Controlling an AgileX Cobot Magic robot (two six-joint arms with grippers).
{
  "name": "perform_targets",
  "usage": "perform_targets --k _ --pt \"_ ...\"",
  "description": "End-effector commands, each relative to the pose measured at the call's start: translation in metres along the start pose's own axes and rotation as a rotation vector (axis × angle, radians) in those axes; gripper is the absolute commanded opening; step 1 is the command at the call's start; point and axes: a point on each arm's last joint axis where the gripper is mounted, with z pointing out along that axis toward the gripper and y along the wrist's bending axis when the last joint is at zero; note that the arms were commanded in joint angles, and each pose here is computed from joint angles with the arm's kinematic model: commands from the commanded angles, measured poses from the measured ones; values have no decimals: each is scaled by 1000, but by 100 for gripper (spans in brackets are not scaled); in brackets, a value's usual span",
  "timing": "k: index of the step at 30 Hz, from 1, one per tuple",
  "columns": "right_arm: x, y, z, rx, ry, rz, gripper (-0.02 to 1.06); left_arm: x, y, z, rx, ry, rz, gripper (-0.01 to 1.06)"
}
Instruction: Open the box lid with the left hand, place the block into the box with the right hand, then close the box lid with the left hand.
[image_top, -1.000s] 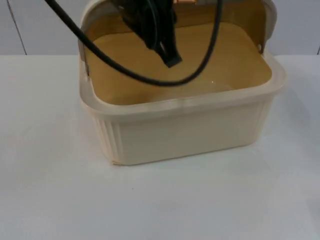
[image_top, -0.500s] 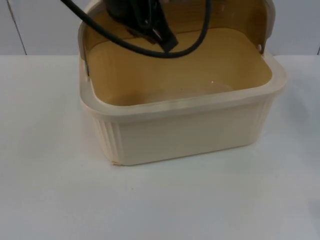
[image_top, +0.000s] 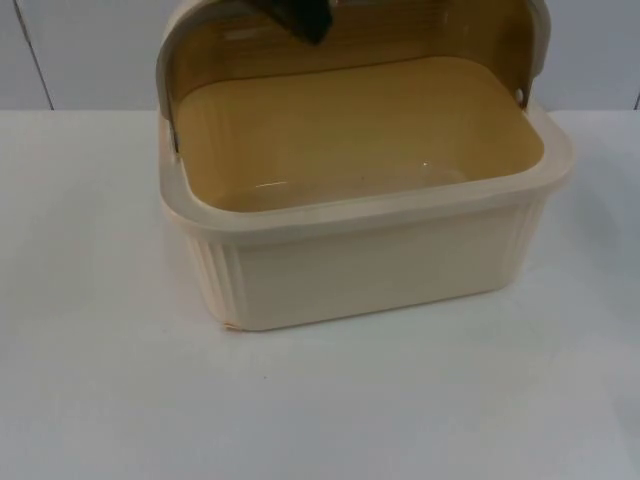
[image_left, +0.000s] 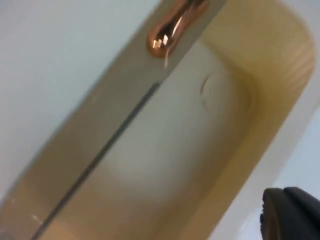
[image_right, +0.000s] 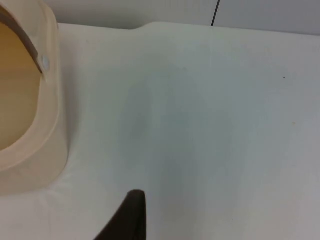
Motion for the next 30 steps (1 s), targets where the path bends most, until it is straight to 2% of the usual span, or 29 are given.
perform_targets --k 1,5,9,10,14,15,17,18,22,23,24,28,29,30 --pt "-1 -1 -3 1 -5 3 105 -3 -4 -18 11 -39 -19 0" --pt "-1 -1 -3 1 -7 3 105 -6 -3 -48 -41 -112 2 0" --pt "-1 -1 -3 1 -11 3 105 -5 3 -93 -202 -196 44 0" --pt "-1 -1 -3 1 -11 3 105 -5 3 -93 -202 -196 44 0" --pt "-3 -1 -3 0 -31 6 105 0 16 -136 -447 -266 129 0" --pt "-3 0 -3 -2 -31 8 105 3 22 -143 -503 -274 122 0" --pt "-3 0 -3 -2 -31 8 105 12 37 -152 -556 -282 42 0" --pt "-3 0 -3 -2 -31 8 105 12 37 -152 -556 -282 42 0" --pt "-3 0 -3 -3 -31 9 105 42 77 -160 -611 -318 -143 0" --pt "-3 0 -3 -3 -31 9 105 42 77 -160 -611 -318 -143 0" --pt "-3 0 -3 -3 -33 9 105 51 87 -159 -624 -325 -186 0" --pt "-3 0 -3 -3 -33 9 105 93 127 -158 -696 -279 -390 0" --pt "-3 0 -3 -3 -33 9 105 93 127 -158 -696 -279 -390 0" --pt "-4 0 -3 -8 -35 15 105 102 133 -156 -694 -273 -446 0"
